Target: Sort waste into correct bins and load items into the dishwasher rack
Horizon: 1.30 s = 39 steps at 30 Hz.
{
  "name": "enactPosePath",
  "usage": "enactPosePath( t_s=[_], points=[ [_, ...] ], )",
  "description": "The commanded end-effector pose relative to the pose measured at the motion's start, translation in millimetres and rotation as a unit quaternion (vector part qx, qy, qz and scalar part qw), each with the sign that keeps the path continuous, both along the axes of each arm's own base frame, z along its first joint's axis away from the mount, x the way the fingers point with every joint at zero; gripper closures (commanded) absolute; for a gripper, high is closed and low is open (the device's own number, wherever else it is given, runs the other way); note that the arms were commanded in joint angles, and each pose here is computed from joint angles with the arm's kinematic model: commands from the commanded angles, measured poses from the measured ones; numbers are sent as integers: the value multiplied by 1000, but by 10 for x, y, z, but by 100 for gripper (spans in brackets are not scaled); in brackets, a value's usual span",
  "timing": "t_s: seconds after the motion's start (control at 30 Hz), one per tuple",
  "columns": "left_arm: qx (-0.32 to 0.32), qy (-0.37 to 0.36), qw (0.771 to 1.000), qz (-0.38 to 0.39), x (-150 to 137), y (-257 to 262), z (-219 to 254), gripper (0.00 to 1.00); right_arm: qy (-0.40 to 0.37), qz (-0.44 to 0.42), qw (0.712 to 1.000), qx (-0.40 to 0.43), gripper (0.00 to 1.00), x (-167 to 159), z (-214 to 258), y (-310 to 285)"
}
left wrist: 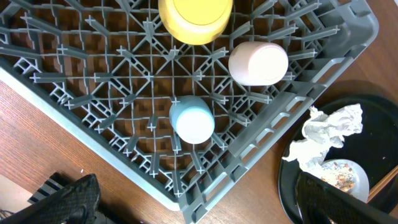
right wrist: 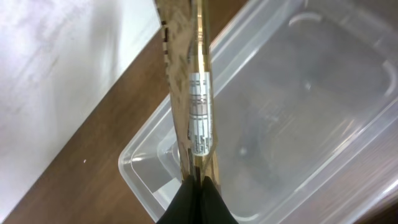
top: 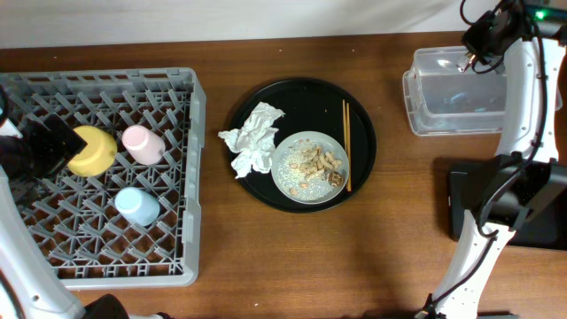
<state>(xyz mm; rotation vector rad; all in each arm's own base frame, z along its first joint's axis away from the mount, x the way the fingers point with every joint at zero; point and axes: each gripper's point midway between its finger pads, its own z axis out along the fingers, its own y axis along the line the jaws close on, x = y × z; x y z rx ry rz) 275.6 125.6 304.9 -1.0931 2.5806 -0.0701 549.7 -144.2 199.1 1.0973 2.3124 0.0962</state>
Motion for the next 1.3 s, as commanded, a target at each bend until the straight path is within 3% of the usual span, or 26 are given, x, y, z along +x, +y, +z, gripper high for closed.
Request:
enactPosePath(
  t_s=[0.0, 0.1, 0.13, 0.2, 0.3, 0.4, 0.5, 0.53, 0.6, 0.7, 0.87, 1.07, 1.27],
  points=[
    [2, 0, 1000, 6, -5, 18, 1, 0, -11, -52, 998, 37, 90, 15, -104, 44],
    [2, 0, 1000, 6, -5, 18, 1, 0, -7, -62, 997, 43, 29, 28, -243, 39],
    [2, 0, 1000, 6, -5, 18, 1, 0, -5, -62, 997, 44, 20, 24, -253, 38],
    [2, 0, 1000, 6, -5, 18, 1, 0, -9, -59, 997, 42, 15, 37, -232, 38],
    [2, 0, 1000, 6, -3, 18, 1, 0, -18, -30, 998, 43, 14, 39, -104, 105],
    [2, 0, 1000, 6, -4, 17, 1, 0, -51, 84, 990, 101, 9, 92, 148, 553],
    [2, 0, 1000, 7, -5, 19, 1, 0, -93, 238, 950, 180, 9, 60, 442, 1254],
    [2, 0, 1000, 6, -5, 18, 1, 0, -102, 307, 924, 205, 9, 4, 516, 1601],
    [2, 1, 1000, 6, -5, 17, 0, 0, -74, 380, 900, 201, 10, -156, 442, 2140],
    [2, 0, 1000, 6, -5, 18, 1, 0, 7, 392, 913, 109, 13, -329, 145, 2573],
    [2, 1, 1000, 6, -5, 17, 0, 0, 81, 424, 902, -18, 15, -626, -270, 3466],
    [2, 1, 1000, 6, -5, 17, 0, 0, 106, 402, 907, -74, 20, -780, -746, 4100],
    [2, 1, 1000, 6, -5, 17, 0, 0, 105, 418, 900, -64, 40, -806, -1195, 4551]
  ],
)
